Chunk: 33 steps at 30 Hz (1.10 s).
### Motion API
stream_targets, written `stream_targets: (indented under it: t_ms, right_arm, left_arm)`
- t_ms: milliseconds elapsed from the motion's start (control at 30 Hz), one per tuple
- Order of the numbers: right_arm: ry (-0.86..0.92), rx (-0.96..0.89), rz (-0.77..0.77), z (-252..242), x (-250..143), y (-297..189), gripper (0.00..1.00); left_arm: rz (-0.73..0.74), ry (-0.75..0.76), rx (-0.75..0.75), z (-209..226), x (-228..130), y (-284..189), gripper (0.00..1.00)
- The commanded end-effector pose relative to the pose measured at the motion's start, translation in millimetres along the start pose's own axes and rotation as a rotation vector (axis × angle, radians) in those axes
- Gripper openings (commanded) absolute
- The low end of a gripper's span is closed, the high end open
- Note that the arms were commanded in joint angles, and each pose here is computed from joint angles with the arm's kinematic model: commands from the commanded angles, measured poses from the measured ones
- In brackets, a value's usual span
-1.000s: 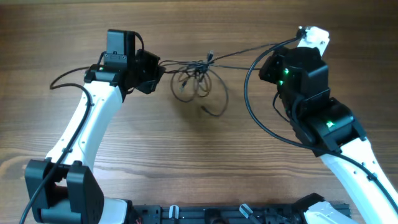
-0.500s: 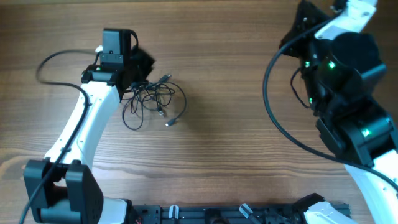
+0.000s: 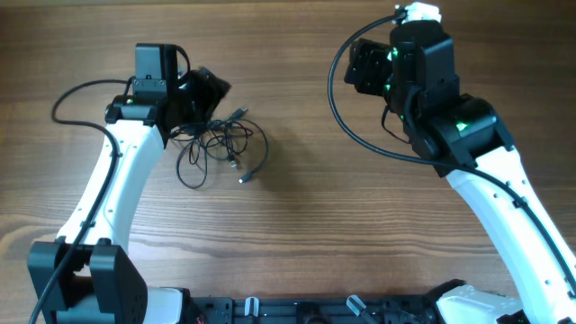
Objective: Untangle cables
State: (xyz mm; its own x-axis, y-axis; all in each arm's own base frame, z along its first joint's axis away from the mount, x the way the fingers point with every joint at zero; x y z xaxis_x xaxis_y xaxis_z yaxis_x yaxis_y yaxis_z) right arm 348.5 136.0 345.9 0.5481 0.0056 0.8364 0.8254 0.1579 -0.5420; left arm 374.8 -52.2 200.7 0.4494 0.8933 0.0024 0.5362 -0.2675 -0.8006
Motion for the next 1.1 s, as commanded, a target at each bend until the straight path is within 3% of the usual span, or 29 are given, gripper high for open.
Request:
stream_targets:
  t_ms: [0,133,300,400,433,533,600,767,900,1067]
  right_arm:
    - [0.006,0.094,0.024,10,-2,-1,0.79]
    - [0.006,0.095,0.021,11,-1,-1,0.8]
    - [0.006,0.095,0.024,11,-2,-1,0.8]
    - [0.006,0.095,0.024,11,-2,-1,0.82]
    - [0.003,0.094,0.03,10,-3,-1,0.83]
    - [0.001,0.088,0.055,9,-8,0,0.84]
    - [-0.001,0.089,0.071,9,-11,0,0.85]
    - [-0.006,0.161,0.156,20,-26,19,0.85]
    - [-0.008,0.167,0.191,23,-33,31,0.85]
    - [-0.008,0.166,0.193,23,-34,32,0.86]
  left_arm:
    - [-0.224,-0.023,0.13,19,31,11,1.0]
    - [-0.169,-0.242,0.251,46,26,37,1.0]
    - [-0.172,-0.306,0.27,51,29,55,0.99]
    - [-0.172,-0.303,0.244,46,30,54,0.89]
    - [-0.124,-0.243,0.198,34,28,46,0.85]
    - [-0.099,-0.08,0.044,-3,20,3,0.85]
    - [-0.121,-0.028,0.035,-6,15,-16,0.81]
    - [-0.044,0.204,0.315,41,-1,14,0.71]
    - [0.003,0.257,0.495,72,-3,47,0.75]
    - [-0.041,0.308,0.559,80,5,54,0.71]
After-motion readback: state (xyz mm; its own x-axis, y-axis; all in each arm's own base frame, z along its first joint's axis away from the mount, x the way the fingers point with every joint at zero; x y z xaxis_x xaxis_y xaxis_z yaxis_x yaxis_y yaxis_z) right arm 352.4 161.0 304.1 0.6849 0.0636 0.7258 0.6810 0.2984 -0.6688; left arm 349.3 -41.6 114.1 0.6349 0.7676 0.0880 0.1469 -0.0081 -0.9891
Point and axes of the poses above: each gripper's point midway between its finger pads, its own y axis out along the fingers, its own z axis along the line the jaws close on, x = y × z, the point moved 6 cm from there along -y, back along the fingers, and after that the axes turned 15 degrees about -y, right-handed, at the moved point
